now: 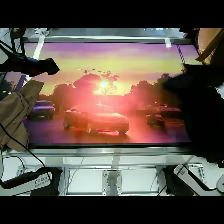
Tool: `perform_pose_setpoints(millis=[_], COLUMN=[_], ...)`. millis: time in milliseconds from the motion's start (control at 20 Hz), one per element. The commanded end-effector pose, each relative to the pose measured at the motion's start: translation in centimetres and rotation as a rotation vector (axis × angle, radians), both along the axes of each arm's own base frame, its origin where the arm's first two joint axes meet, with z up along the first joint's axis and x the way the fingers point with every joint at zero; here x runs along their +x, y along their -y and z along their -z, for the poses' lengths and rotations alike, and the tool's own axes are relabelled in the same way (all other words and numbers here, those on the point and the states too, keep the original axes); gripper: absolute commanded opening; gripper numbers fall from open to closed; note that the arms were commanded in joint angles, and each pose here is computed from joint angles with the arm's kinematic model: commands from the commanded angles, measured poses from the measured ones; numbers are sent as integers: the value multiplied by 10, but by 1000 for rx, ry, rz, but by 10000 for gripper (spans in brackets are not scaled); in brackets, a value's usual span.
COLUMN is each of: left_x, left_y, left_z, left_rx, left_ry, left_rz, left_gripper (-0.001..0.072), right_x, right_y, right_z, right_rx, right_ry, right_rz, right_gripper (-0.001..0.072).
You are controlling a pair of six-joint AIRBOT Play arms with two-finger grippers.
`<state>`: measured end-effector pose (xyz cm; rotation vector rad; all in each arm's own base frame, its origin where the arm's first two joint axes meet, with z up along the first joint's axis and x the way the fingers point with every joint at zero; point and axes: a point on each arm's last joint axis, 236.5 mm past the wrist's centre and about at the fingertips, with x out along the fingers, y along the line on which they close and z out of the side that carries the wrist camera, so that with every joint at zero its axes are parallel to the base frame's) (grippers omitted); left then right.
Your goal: Fold the clothes and pants, and hang the long-sleeved shirts on hangers.
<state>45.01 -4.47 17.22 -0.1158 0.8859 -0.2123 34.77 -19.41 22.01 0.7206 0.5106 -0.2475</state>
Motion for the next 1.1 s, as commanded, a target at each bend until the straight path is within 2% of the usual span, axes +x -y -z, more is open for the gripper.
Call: perform_pose_setpoints(millis=[0, 150, 400, 550, 600, 650, 700, 850, 900, 950, 1050], left_x=[0, 0, 0, 0, 0, 0, 0, -1, -1, -1, -1], left_y=[0, 0, 0, 0, 0, 1, 2, 8, 9, 11, 11], left_z=[0, 0, 0, 0, 0, 0, 0, -2, -2, -3, -3], left_rx=[0, 0, 0, 0, 0, -1, -8, -33, -40, -47, -47], left_ry=[0, 0, 0, 0, 0, -1, -1, 0, 0, 0, -1], left_rz=[1, 1, 1, 1, 1, 1, 3, 11, 13, 15, 15], left_gripper=[701, 701, 701, 701, 701, 701, 701, 701, 701, 701, 701], right_x=[-105, -138, -228, -233, -235, -237, -236, -206, -180, -146, -75], right_y=[51, 58, 84, 82, 77, 72, 68, 65, 61, 49, -7], right_z=[-9, 7, 52, 71, 82, 90, 93, 67, 45, 18, -42], right_rx=[-47, -45, -112, -75, -39, 0, 25, 41, 46, 68, 123], right_ry=[-100, -208, -614, -655, -681, -706, -714, -569, -445, -286, 30], right_rz=[245, 301, 482, 471, 456, 437, 421, 418, 389, 323, 81], right_gripper=[19, 18, 19, 23, 179, 502, 649, 621, 621, 585, 314])
